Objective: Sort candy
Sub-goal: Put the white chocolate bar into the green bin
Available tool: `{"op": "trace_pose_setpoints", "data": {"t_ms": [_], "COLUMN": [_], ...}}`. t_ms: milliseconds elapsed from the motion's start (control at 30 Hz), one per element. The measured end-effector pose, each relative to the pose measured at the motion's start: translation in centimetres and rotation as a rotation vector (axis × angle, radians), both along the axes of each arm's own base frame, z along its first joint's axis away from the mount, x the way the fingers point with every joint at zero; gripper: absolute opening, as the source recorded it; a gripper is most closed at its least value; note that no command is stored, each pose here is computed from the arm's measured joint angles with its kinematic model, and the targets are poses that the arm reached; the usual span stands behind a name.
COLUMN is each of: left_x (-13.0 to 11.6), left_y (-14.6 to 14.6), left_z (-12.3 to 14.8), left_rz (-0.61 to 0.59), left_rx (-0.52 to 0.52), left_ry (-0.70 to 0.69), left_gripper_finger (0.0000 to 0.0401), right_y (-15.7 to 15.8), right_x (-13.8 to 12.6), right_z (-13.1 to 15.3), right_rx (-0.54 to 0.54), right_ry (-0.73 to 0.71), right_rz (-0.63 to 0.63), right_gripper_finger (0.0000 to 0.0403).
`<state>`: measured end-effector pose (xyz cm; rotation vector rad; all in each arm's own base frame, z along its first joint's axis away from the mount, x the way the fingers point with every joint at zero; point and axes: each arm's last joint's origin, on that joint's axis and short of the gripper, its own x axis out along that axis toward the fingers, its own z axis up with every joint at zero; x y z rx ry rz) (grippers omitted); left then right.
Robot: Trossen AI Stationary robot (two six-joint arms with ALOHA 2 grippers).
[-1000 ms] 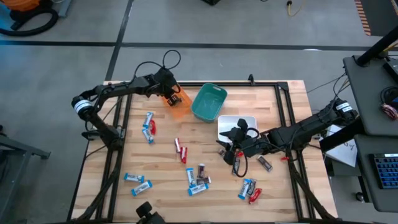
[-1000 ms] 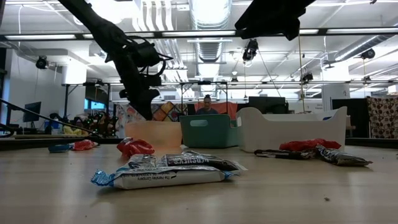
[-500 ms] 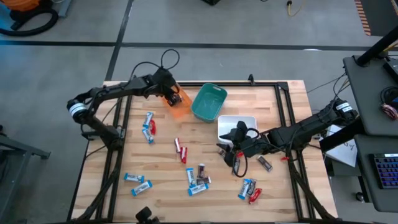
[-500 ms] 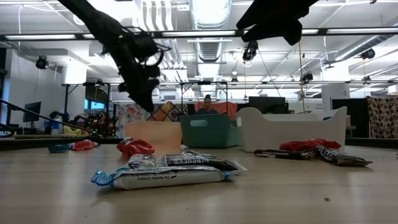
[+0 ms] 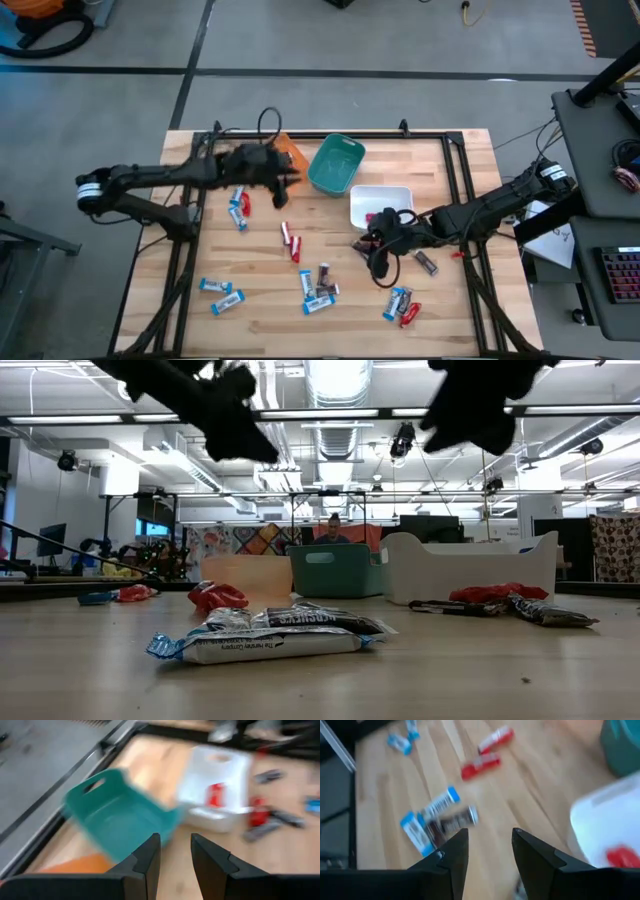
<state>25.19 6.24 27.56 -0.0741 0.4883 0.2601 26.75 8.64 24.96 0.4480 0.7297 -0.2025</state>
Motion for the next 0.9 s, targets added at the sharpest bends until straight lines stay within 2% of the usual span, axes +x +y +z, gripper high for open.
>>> {"op": "trace_pose_setpoints", "data": {"t_ms": [267, 433, 633, 767, 900], "left_x": [-0.7, -0.9, -0.9, -0.9, -0.9], "left_y": [-6.4, -8.5, -9.1, -9.1, -9.0], "left_z": [-0.3, -0.7, -0.9, -0.9, -0.8], "left_rz": [-0.231, -0.308, -0.325, -0.325, -0.317], "left_rx": [-0.017, -0.032, -0.049, -0.049, -0.046], "left_ry": [-0.221, -0.28, -0.291, -0.29, -0.295], "left_gripper_finger": [0.0091, 0.0091, 0.0091, 0.0091, 0.0091], "right_y": [0.0, 1.2, 3.3, 4.8, 6.4], "right_x": [-1.8, -2.4, -3.3, -4.6, -5.6], "right_z": [-1.6, -2.5, -3.4, -3.8, -3.8], "right_rx": [0.19, 0.294, 0.255, 0.145, 0.025], "right_ry": [0.294, 0.441, 0.528, 0.561, 0.534], "right_rz": [-0.025, 0.091, 0.328, 0.516, 0.693], "right_gripper_finger": [0.0137, 0.0137, 0.0137, 0.0137, 0.0137]}}
